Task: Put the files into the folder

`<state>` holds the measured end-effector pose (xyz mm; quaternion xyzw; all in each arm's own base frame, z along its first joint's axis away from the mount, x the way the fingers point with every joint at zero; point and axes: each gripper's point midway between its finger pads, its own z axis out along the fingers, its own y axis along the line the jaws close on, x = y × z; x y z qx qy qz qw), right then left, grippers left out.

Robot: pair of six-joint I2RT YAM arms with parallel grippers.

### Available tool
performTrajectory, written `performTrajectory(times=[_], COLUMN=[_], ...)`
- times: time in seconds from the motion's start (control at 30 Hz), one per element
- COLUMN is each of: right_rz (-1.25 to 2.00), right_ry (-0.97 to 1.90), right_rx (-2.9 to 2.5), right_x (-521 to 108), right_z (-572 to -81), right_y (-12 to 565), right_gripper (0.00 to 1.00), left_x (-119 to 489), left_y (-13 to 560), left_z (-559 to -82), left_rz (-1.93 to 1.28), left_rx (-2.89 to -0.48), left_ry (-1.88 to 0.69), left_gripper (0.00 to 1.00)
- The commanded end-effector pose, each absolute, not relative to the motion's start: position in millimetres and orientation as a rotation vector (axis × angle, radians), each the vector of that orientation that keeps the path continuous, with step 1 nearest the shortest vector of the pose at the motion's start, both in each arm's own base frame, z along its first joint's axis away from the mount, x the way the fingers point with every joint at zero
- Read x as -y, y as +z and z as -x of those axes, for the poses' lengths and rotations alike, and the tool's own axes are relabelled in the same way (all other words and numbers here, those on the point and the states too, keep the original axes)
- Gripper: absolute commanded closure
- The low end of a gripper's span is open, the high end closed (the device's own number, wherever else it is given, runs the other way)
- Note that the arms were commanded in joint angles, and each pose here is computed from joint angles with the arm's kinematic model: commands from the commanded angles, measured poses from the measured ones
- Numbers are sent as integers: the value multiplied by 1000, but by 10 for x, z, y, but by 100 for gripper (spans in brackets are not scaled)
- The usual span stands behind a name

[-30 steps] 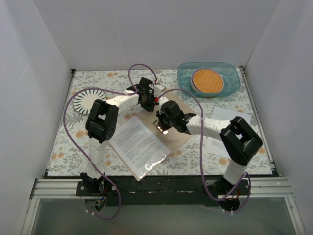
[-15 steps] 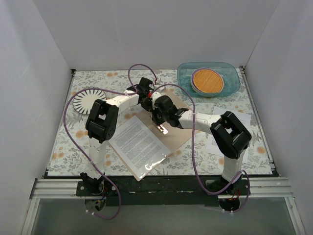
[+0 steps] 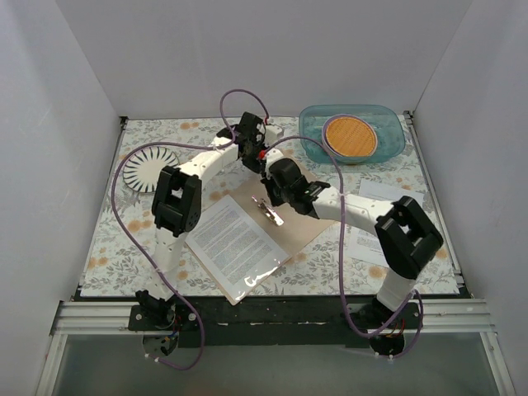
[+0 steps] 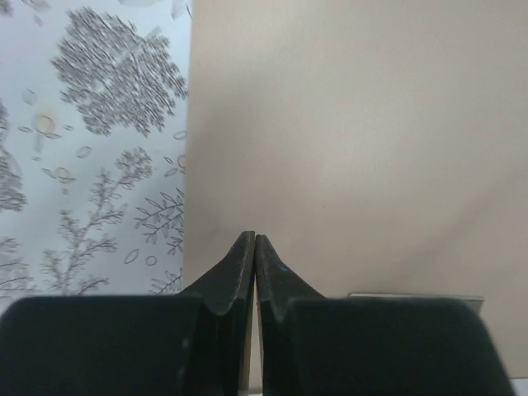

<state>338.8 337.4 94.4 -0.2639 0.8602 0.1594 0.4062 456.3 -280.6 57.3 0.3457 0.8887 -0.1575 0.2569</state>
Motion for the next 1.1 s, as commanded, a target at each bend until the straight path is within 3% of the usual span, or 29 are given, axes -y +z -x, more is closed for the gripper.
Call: performTrajectory(times=[0.0, 0.1, 0.17, 0.37, 0.47, 0.5, 0.53, 0.83, 1.07], right_rz=[463, 349, 324, 509, 630, 665, 706, 973, 1126], right_ry=[151, 24, -17, 249, 329, 350, 394, 448, 293], right_rx=[-2186, -2239, -2290, -2174, -2102, -2096, -2085, -2118, -2208], right_x=[-2670, -2266, -2141, -2561, -2758, -2807, -2884, -3371, -3429], right_z=[-3488, -3469, -3405, -3341, -3320, -3296, -3266, -3215, -3170], right_y=[1120, 971, 861, 1049, 1205, 1225, 1255, 1048, 621], right_gripper=[81, 78, 75, 59, 33, 14, 4, 2, 2], left_x=[2793, 2713, 2674, 2366, 2217, 2214, 2177, 1922, 1748], left_y=[1549, 1913, 1817, 1373, 1363, 1389, 1427, 1900, 2051], left_z=[-4643, -4445, -4158, -3463, -3365, -3365, -3390, -3863, -3993], left_rz=[-874, -866, -896, -924, -892, -883, -860, -593, -523], left_rx=[-2278, -2237, -2283, -2422, -2423, -2419, -2418, -2345, -2333], left_ry=[-436, -481, -548, -574, -552, -558, -561, -537, -533], left_gripper=[100, 100, 100, 100, 100, 100, 100, 100, 100])
